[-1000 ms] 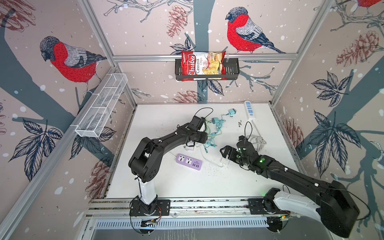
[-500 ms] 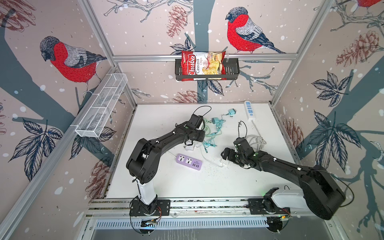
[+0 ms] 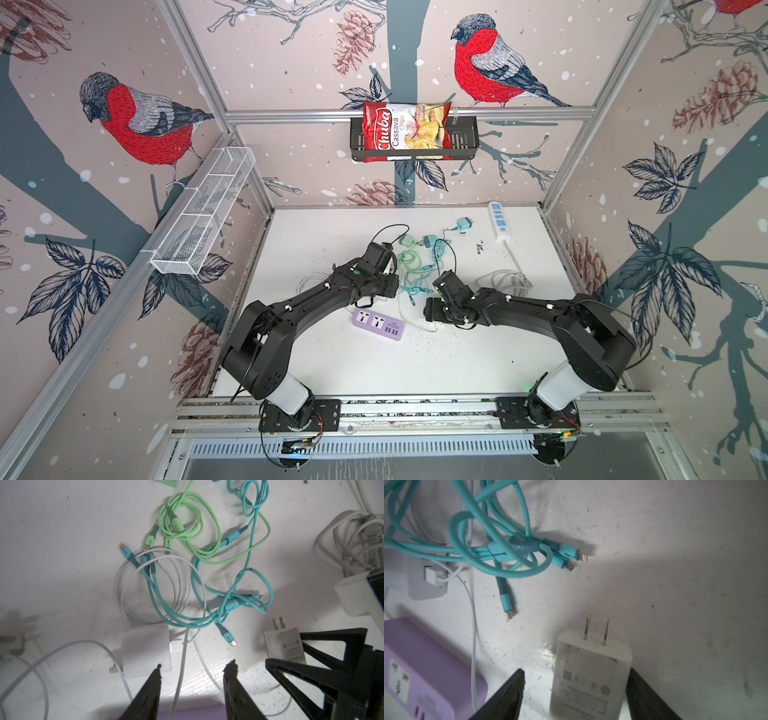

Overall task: Insert the plug
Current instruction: 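Grasp the white charger with the right gripper and lift it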

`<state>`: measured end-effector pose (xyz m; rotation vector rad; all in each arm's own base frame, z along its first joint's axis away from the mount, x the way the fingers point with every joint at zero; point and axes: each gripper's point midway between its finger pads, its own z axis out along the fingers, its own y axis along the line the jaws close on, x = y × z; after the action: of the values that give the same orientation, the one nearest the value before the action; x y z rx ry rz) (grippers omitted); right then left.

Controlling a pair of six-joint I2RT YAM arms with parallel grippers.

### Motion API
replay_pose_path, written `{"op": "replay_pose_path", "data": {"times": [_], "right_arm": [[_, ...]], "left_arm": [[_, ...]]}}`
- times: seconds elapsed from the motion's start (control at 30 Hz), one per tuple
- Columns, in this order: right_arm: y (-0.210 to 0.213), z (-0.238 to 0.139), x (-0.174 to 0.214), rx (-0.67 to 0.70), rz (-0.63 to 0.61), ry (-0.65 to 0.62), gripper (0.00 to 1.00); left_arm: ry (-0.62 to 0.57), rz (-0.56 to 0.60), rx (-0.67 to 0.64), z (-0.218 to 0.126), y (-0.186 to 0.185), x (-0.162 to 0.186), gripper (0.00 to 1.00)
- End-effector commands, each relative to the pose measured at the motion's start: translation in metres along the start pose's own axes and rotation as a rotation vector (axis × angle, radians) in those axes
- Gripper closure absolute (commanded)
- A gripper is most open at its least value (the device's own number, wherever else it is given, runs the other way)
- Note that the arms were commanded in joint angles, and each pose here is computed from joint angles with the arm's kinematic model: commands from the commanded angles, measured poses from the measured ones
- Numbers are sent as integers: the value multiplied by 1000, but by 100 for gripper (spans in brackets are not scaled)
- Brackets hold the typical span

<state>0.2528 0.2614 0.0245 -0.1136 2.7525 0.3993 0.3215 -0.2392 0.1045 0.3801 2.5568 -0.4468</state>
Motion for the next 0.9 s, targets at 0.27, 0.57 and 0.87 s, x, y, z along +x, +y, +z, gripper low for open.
{"op": "replay_pose_path", "data": {"times": [0.27,0.57,0.87], "right_arm": [[-6,-7,-6,225,-201,21,69],[87,-64,-26,14,-618,-143,71],[154,-30,27,-32,-986,-56,75]], "left_arm": [[-67,-43,-58,-26,14,4,50],[-92,-198,-169,-72,45,15,49],[-227,-385,-157,-109,78,35,48]]}}
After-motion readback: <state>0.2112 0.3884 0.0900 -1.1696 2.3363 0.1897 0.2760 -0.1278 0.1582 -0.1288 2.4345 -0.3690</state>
